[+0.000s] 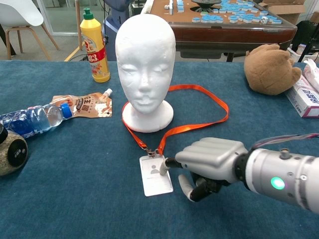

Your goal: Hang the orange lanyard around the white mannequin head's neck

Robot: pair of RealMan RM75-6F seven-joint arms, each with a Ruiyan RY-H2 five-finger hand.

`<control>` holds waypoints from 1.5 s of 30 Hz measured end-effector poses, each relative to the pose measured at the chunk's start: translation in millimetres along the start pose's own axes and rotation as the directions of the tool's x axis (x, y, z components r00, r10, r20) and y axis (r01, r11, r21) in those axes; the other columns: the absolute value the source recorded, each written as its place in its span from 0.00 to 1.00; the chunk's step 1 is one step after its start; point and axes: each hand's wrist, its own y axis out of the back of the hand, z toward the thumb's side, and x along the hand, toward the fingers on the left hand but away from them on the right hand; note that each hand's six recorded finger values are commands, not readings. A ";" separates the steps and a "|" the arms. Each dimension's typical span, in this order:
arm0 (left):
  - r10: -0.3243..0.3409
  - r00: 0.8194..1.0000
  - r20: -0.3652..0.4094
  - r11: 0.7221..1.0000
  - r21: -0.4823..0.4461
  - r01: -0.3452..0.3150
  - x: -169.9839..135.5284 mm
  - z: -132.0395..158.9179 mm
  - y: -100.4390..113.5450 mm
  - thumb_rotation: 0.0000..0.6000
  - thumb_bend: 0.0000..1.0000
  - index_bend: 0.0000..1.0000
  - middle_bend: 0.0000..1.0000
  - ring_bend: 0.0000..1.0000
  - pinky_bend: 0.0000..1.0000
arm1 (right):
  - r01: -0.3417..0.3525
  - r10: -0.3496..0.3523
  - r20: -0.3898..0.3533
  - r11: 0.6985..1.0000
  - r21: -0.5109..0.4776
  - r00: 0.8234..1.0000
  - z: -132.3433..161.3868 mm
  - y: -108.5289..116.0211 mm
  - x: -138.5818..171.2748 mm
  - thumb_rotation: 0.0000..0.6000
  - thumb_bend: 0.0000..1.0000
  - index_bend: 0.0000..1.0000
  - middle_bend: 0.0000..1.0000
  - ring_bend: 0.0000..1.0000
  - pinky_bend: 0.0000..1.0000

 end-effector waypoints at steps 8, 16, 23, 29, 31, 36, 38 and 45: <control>-0.011 1.000 0.011 1.000 -0.005 0.011 -1.0 4.8 -4.4 1.00 0.25 0.00 0.05 0.03 0.14 | 0.004 -0.004 0.020 1.000 0.002 1.000 -17.3 -3.3 46.4 0.66 0.78 0.17 1.00 1.00 1.00; -0.005 1.000 0.013 1.000 -0.007 0.005 -2.5 5.4 -2.7 1.00 0.25 0.00 0.05 0.03 0.14 | 0.012 -0.012 0.012 1.000 -0.003 1.000 -17.2 -8.4 51.0 0.66 0.78 0.17 1.00 1.00 1.00; -0.011 1.000 -0.006 1.000 -0.005 0.011 -4.9 -0.5 -3.0 1.00 0.25 0.00 0.05 0.03 0.14 | -0.014 0.014 0.031 1.000 -0.002 0.999 -25.2 -19.6 60.3 0.66 0.78 0.17 1.00 1.00 1.00; -0.012 1.000 -0.003 1.000 -0.007 0.012 -4.4 1.2 -4.5 1.00 0.25 0.00 0.05 0.03 0.14 | -0.028 0.029 0.034 1.000 -0.012 0.999 -27.5 -25.5 58.3 0.66 0.78 0.17 1.00 1.00 1.00; -0.015 1.000 -0.003 1.000 -0.007 0.015 -4.5 1.4 -5.1 1.00 0.25 0.00 0.05 0.03 0.14 | -0.030 0.030 0.030 0.999 -0.017 0.999 -26.4 -27.0 56.1 0.66 0.78 0.17 1.00 1.00 1.00; -0.014 1.000 -0.008 1.000 -0.006 0.014 -5.5 -0.3 -5.0 1.00 0.25 0.00 0.05 0.03 0.14 | -0.031 0.031 0.018 0.999 -0.018 0.999 -22.3 -28.0 52.6 0.66 0.78 0.17 1.00 1.00 1.00; -0.016 1.000 -0.011 1.000 -0.005 0.016 -5.7 -1.3 -5.5 1.00 0.25 0.00 0.05 0.03 0.14 | -0.032 0.033 0.016 0.999 -0.014 0.999 -21.1 -28.3 51.5 0.66 0.78 0.17 1.00 1.00 1.00; -0.019 1.000 -0.017 1.000 -0.005 0.019 -6.2 -2.8 -6.2 1.00 0.25 0.00 0.05 0.03 0.14 | -0.036 0.036 0.000 0.999 -0.012 0.999 -12.7 -28.3 45.3 0.66 0.78 0.17 1.00 1.00 1.00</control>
